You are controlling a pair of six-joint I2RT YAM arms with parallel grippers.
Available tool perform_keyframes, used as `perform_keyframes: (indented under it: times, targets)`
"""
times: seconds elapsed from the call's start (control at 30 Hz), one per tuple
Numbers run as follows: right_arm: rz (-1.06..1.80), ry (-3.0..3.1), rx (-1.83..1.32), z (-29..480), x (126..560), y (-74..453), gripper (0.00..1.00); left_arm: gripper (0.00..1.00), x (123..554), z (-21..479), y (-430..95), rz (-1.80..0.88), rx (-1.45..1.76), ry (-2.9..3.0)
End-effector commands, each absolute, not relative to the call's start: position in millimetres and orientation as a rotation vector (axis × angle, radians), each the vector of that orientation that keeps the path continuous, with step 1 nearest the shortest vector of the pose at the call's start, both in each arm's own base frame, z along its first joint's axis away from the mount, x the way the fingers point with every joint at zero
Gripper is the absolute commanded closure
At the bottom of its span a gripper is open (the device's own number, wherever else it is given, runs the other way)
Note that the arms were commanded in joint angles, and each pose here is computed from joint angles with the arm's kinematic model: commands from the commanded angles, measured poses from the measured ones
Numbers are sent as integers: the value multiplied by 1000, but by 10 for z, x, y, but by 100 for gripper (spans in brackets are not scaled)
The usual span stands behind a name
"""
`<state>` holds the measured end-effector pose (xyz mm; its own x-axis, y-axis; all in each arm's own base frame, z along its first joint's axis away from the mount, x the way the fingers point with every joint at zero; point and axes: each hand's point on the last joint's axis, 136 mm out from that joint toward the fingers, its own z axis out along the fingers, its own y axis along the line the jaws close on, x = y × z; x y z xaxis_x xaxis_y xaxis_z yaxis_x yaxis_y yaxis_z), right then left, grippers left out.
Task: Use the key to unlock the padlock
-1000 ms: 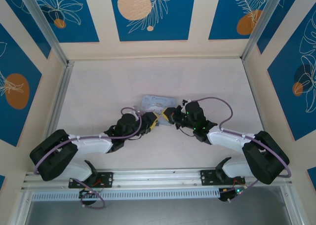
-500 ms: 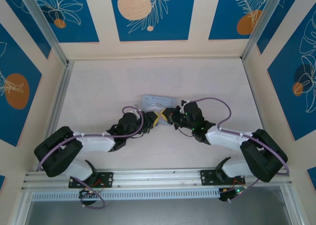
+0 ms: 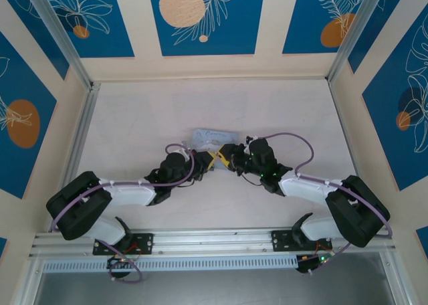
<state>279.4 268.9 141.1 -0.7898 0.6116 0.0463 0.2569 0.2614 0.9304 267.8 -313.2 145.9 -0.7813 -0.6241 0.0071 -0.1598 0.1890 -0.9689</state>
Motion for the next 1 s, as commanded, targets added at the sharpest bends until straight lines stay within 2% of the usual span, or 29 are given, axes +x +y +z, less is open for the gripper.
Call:
perform_keyframes:
  times: [0.0, 0.3, 0.37, 0.43, 0.63, 0.9, 0.97]
  targets:
    - [1516, 2202, 722, 1527, 2754, 2542, 40, 100, 2716, 1517, -3088, -1578, -649, 2079]
    - [1555, 2233, 394, 1881, 2733, 2236, 32, 100, 2688, 1720, -2993, -1540, -298, 2150]
    - [1579, 2232, 320, 1948, 2731, 2216, 27, 100, 2667, 1802, -3004, -1558, -205, 2157]
    - [1604, 2220, 235, 2034, 2725, 2224, 27, 100, 2649, 1897, -3032, -1601, -124, 2155]
    - [1722, 2191, 2, 2274, 2690, 2396, 41, 100, 2571, 2112, -3201, -1714, 79, 2144]
    - [1747, 2202, -56, 2237, 2747, 2465, 63, 100, 2574, 2166, -3354, -1812, 145, 2147]
    - [1758, 2208, -68, 2213, 2743, 2478, 64, 100, 2581, 2164, -3372, -1824, 145, 2149]
